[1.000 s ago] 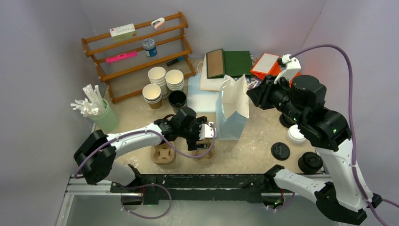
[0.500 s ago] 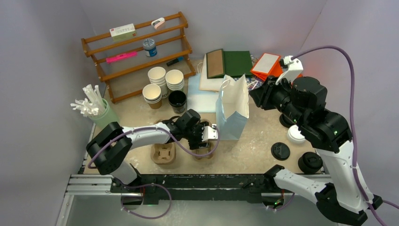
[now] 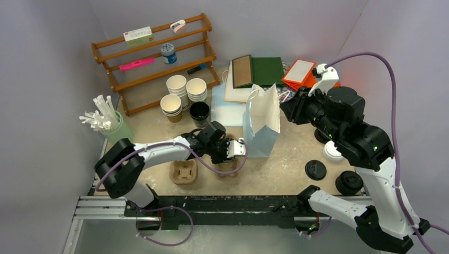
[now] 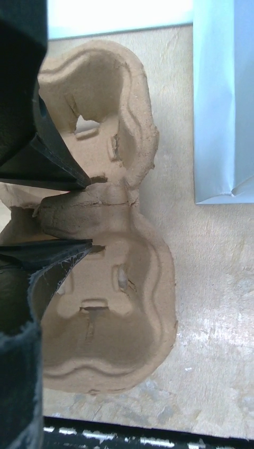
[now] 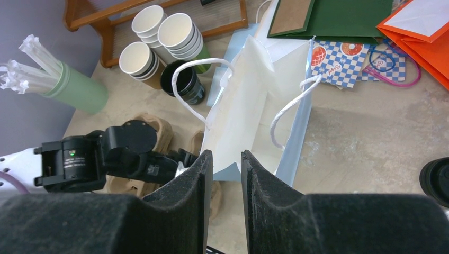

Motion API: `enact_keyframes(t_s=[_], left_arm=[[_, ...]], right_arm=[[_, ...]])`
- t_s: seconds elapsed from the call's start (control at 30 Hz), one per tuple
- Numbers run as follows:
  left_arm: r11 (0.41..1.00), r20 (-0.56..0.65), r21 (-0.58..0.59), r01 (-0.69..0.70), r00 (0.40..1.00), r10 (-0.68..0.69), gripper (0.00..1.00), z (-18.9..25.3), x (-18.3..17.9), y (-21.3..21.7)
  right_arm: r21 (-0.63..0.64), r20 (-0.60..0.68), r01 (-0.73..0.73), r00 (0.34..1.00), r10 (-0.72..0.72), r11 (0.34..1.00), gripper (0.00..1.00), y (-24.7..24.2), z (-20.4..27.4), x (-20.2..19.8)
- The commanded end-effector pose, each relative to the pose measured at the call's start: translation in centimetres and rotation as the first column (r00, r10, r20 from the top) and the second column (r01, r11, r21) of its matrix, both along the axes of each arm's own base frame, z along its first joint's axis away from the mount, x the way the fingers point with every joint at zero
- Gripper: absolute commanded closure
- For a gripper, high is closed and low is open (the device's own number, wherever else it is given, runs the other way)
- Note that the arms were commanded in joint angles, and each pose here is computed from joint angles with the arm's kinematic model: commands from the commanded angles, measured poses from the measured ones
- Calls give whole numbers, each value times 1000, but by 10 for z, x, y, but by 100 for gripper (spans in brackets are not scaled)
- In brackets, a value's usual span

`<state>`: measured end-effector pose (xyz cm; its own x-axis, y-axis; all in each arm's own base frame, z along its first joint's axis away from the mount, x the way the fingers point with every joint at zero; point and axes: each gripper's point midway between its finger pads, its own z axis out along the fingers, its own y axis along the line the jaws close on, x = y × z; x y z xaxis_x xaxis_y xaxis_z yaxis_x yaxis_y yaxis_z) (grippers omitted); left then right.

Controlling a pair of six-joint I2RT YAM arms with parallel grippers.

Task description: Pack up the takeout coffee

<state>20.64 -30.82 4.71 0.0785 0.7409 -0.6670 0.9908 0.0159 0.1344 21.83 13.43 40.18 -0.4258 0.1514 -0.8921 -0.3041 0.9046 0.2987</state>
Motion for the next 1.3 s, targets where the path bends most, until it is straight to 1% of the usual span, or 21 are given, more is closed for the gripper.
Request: enact_keyframes(t_s=[0.0, 0.13, 0.2, 0.37, 0.47, 0.6, 0.73, 0.8, 0.9, 1.0, 1.07, 1.17, 1.27], left_arm=[[996, 57, -82, -21, 998, 26, 63, 55, 6, -6], [991, 117, -115, -68, 990, 81, 63, 96, 8, 6], [985, 154, -149, -92, 981, 115, 63, 124, 10, 12], [948, 250, -300, -104, 951, 183, 63, 217, 12, 18], [913, 297, -402, -69, 933, 201, 63, 274, 11, 14], [861, 347, -508, -4, 914, 209, 63, 336, 10, 6], [780, 367, -621, 78, 908, 201, 62, 391, 2, -5], [733, 366, -667, 132, 915, 168, 61, 414, -7, -13], [666, 340, -718, 204, 937, 80, 61, 435, -23, -28], [613, 333, -754, 238, 942, 42, 61, 447, -26, -40], [578, 357, -769, 273, 934, 34, 61, 452, -24, -49], [562, 370, -771, 299, 929, 13, 61, 450, -16, -64], [527, 373, -789, 316, 928, 1, 61, 452, -8, -81]], right_arm=[[-14, 21, 7, 1000, -7, 1000, 71, -3, 2, 0], [-14, 27, 9, 1000, -9, 1000, 71, -4, 3, 0], [-19, 26, 12, 1000, -12, 1000, 71, -4, 2, 1], [-55, 11, 52, 999, -51, 997, 72, -12, -8, 4], [-87, -20, 97, 995, -99, 992, 72, -19, -19, 7], [-133, -82, 147, 984, -159, 980, 72, -25, -36, 11], [-149, -99, 167, 978, -182, 975, 71, -24, -37, 18], [-146, -99, 160, 979, -175, 976, 66, -19, -31, 23], [-132, -115, 146, 980, -162, 980, 57, -9, -26, 31], [-111, -122, 158, 978, -171, 981, 52, -4, -25, 39], [-104, -130, 182, 972, -195, 978, 51, -4, -28, 45], [-100, -154, 233, 957, -247, 967, 53, -10, -36, 55], [-64, -190, 268, 942, -276, 961, 55, -19, -43, 66]])
